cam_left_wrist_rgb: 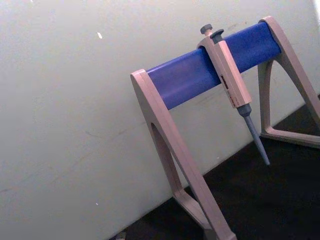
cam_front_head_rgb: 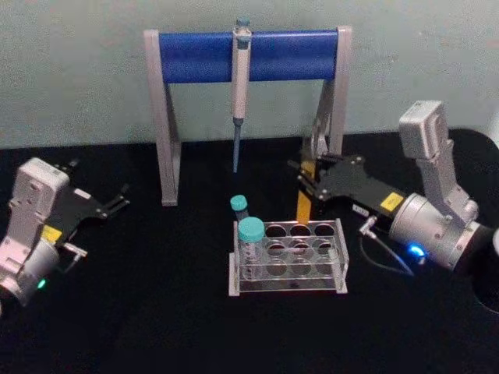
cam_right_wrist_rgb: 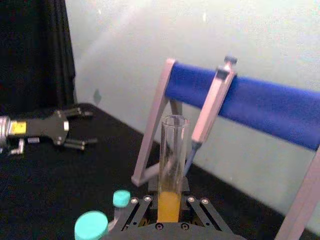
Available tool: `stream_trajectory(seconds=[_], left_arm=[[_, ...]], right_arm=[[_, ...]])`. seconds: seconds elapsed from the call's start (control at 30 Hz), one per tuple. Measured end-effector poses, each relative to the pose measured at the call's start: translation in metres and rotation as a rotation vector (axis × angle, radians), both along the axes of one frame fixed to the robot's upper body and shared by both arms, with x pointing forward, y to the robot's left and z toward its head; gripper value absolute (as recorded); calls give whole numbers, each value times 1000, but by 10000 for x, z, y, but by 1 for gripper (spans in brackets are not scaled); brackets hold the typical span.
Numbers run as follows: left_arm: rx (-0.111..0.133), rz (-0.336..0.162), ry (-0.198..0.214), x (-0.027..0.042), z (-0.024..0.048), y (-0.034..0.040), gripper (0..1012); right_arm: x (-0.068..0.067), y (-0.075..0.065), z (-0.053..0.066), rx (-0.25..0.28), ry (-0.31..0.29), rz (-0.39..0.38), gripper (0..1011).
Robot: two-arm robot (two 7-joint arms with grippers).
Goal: Pick up the test tube from the test tube rack, shake it, then place it back into the test tube rack.
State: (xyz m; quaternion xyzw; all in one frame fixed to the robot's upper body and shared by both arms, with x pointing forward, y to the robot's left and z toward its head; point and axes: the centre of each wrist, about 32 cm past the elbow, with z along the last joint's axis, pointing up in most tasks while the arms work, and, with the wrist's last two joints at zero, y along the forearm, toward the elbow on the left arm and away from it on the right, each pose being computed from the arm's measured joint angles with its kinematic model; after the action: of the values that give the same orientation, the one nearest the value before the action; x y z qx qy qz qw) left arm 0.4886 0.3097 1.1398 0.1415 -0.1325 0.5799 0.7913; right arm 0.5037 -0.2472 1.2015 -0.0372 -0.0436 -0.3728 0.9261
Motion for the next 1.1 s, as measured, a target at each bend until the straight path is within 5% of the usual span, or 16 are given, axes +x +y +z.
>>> stream_trajectory(seconds=[0.37, 0.8, 1.1], left_arm=[[0, 0, 0, 0, 0, 0, 1001], [0, 0, 0, 0, 0, 0, 1001], [0, 0, 0, 0, 0, 0, 1001]], right_arm=[[118, 25, 188, 30, -64, -13, 232], [191, 53, 202, 26, -68, -24, 232], [101, -31, 202, -6, -62, -66, 232]])
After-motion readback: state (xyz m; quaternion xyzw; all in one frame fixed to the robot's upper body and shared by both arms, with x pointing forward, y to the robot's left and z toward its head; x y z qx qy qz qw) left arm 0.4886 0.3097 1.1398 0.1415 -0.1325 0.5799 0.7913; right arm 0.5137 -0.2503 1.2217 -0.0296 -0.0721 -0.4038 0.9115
